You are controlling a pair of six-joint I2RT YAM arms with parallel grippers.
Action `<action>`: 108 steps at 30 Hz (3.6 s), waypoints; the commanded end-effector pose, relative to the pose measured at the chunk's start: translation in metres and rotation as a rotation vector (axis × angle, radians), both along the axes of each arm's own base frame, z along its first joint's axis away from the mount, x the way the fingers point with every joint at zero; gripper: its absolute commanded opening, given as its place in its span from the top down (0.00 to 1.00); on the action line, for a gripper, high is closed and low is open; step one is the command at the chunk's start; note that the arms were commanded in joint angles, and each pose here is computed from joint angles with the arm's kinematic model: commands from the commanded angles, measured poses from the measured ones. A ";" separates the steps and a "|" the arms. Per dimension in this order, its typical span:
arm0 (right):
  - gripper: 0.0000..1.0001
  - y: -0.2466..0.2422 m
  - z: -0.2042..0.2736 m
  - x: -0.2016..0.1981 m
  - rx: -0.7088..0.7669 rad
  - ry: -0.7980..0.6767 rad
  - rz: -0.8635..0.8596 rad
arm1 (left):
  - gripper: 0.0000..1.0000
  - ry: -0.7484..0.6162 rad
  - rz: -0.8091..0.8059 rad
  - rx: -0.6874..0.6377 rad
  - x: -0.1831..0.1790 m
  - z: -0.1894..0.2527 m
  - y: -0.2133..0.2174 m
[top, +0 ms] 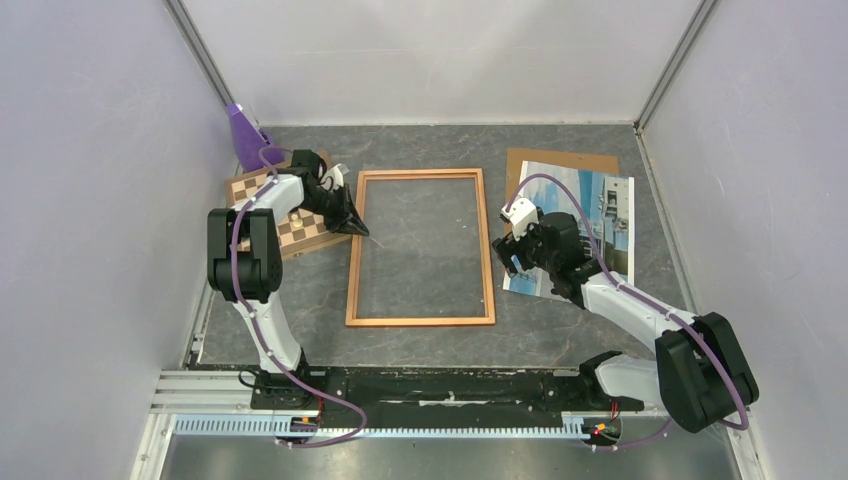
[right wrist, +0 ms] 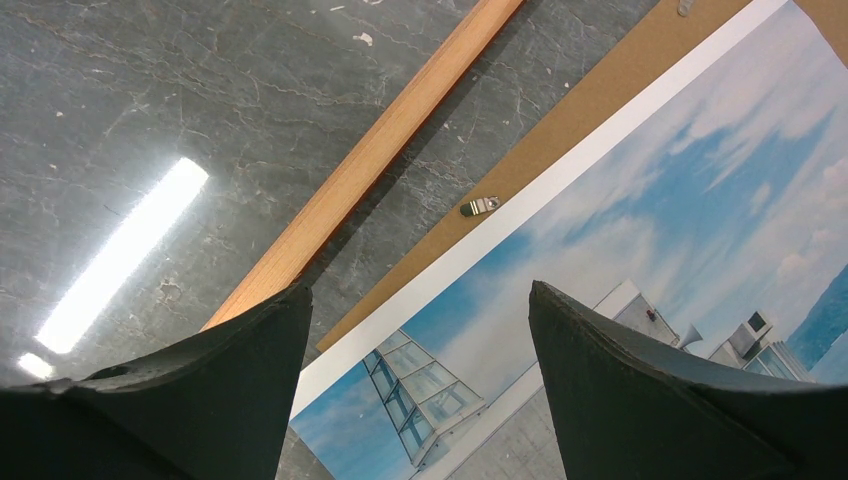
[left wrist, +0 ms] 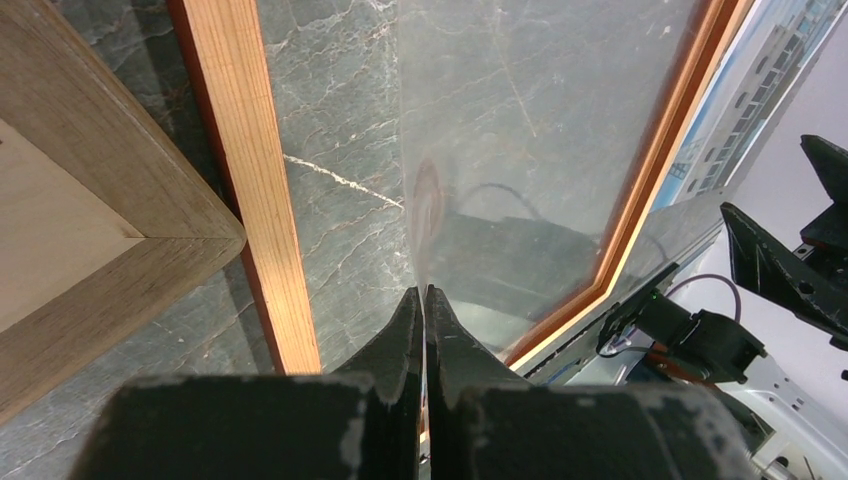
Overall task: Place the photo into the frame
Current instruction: Place the photo frame item in the photo frame.
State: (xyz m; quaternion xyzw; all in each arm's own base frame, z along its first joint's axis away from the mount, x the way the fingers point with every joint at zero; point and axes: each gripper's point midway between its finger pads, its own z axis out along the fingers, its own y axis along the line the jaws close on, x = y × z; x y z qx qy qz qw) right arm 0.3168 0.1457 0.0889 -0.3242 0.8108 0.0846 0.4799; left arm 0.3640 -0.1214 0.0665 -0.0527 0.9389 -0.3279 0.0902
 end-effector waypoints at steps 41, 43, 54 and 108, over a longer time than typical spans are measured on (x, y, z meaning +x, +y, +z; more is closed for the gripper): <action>0.17 0.005 0.024 0.011 0.019 -0.070 0.007 | 0.98 -0.062 0.004 -0.117 0.008 0.008 -0.015; 0.17 0.005 0.024 0.011 0.018 -0.068 0.008 | 0.98 -0.064 0.011 -0.118 0.007 0.008 -0.015; 0.17 0.012 0.023 0.010 0.034 -0.054 0.035 | 0.98 -0.067 0.016 -0.115 0.004 0.003 -0.014; 0.17 0.218 -0.023 0.053 -0.048 0.002 0.378 | 0.98 -0.016 0.039 -0.081 -0.003 -0.010 -0.016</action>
